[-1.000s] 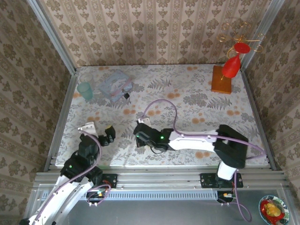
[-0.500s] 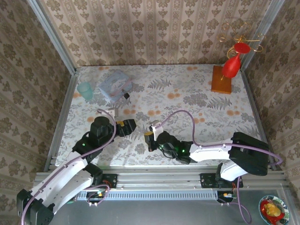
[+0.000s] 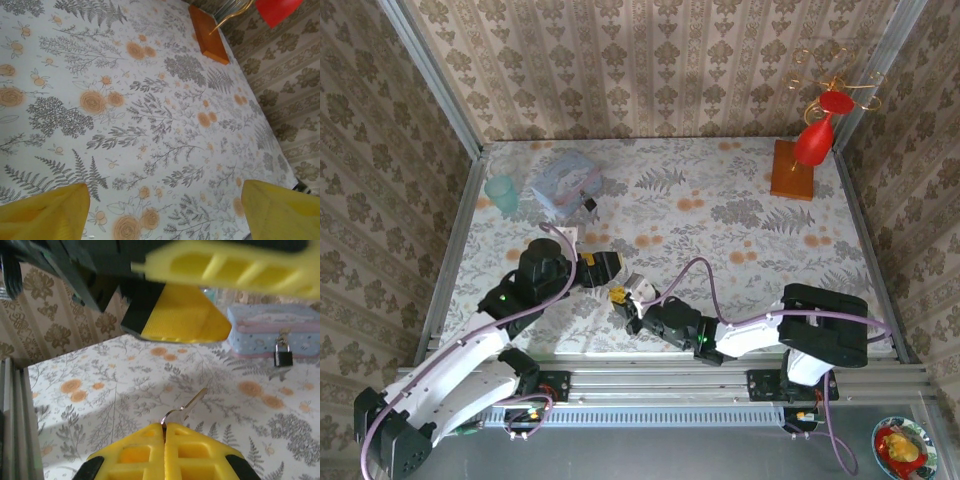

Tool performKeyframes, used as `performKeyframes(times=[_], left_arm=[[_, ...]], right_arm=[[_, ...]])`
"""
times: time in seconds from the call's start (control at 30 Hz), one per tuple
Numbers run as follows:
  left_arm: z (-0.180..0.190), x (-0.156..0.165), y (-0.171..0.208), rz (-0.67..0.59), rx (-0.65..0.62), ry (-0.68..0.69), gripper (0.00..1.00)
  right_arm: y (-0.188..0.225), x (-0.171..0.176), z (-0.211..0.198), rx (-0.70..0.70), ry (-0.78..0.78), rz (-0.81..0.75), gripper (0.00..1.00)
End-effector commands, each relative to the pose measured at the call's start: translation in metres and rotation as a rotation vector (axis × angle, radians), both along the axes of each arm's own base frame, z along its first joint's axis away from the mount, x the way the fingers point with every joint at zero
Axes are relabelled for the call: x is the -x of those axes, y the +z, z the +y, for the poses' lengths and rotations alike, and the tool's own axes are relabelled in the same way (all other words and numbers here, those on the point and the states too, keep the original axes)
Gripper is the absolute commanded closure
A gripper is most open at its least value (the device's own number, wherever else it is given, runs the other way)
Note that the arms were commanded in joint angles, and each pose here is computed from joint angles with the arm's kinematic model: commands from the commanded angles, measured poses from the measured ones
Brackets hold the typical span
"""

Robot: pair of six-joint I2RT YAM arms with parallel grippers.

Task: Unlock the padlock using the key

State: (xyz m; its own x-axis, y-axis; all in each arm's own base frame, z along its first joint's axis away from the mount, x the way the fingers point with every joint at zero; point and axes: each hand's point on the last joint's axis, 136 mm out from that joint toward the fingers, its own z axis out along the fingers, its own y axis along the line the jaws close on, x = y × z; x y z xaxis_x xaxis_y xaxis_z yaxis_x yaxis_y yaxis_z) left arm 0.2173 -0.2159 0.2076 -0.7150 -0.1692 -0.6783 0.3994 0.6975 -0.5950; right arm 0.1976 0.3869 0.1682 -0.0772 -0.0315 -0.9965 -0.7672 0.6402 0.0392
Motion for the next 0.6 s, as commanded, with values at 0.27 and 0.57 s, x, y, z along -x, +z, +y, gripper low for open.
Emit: performKeyframes(times=[0.27,0.57], left_arm=[[-0.005,0.007,-0.008,0.045,-0.044,-0.050,0.29],[-0.009,0.010,-0.014,0.074,-0.055,-0.080,0.46]], right_arm=[[0.020,-0.010,-0.002,-0.004,-0.122,-0.141,1.00],[0.023,-0.014,0.000,-0.008,-0.152,-0.153,1.00]])
